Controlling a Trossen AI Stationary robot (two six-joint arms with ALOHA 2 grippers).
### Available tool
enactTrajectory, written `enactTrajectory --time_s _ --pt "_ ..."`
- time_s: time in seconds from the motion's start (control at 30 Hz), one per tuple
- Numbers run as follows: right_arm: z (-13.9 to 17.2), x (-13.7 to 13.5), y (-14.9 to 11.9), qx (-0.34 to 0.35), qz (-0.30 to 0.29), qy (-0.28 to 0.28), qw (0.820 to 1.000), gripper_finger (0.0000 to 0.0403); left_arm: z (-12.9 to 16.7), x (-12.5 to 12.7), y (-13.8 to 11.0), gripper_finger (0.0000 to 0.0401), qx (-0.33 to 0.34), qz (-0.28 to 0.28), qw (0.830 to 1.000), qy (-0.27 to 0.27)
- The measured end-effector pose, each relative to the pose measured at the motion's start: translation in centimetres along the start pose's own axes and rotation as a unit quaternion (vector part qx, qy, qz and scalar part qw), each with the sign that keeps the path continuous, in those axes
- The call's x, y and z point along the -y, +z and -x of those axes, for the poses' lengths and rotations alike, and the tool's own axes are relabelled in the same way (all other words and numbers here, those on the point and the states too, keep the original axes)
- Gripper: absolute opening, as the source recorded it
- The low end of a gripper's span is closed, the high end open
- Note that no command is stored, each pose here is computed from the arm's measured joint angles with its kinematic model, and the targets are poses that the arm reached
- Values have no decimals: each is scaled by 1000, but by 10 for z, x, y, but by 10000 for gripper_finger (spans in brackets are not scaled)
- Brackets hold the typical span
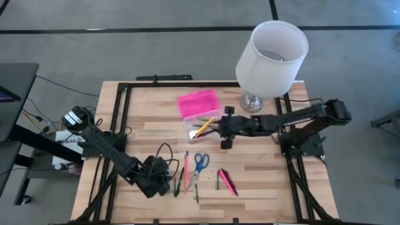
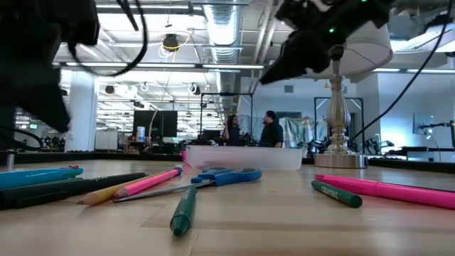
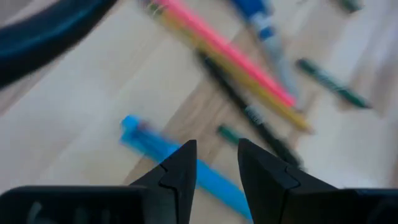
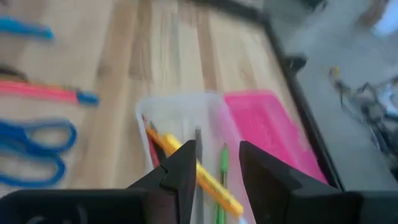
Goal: Pick & place school supplies into a supply box
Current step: Put the blue pen into the pink supply box
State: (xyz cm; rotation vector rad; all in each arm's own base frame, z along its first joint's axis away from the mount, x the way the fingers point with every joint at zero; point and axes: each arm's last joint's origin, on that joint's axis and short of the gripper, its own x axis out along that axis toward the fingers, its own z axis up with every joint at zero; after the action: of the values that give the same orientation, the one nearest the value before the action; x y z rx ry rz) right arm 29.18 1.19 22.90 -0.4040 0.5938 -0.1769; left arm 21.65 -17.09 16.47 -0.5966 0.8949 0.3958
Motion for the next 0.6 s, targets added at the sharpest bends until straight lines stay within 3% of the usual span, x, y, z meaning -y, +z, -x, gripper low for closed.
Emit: enactTrajectory --time_s 0.1,0.37,0.6 --pt "16 -5 -9 33 -6 2 999 118 -2 -2 0 111 -10 37 999 7" --pt "41 -23 -27 103 -9 20 994 118 -11 -4 7 111 -34 64 997 25" --pt "47 -39 -30 115 3 35 993 118 -18 -4 14 112 -77 37 993 86"
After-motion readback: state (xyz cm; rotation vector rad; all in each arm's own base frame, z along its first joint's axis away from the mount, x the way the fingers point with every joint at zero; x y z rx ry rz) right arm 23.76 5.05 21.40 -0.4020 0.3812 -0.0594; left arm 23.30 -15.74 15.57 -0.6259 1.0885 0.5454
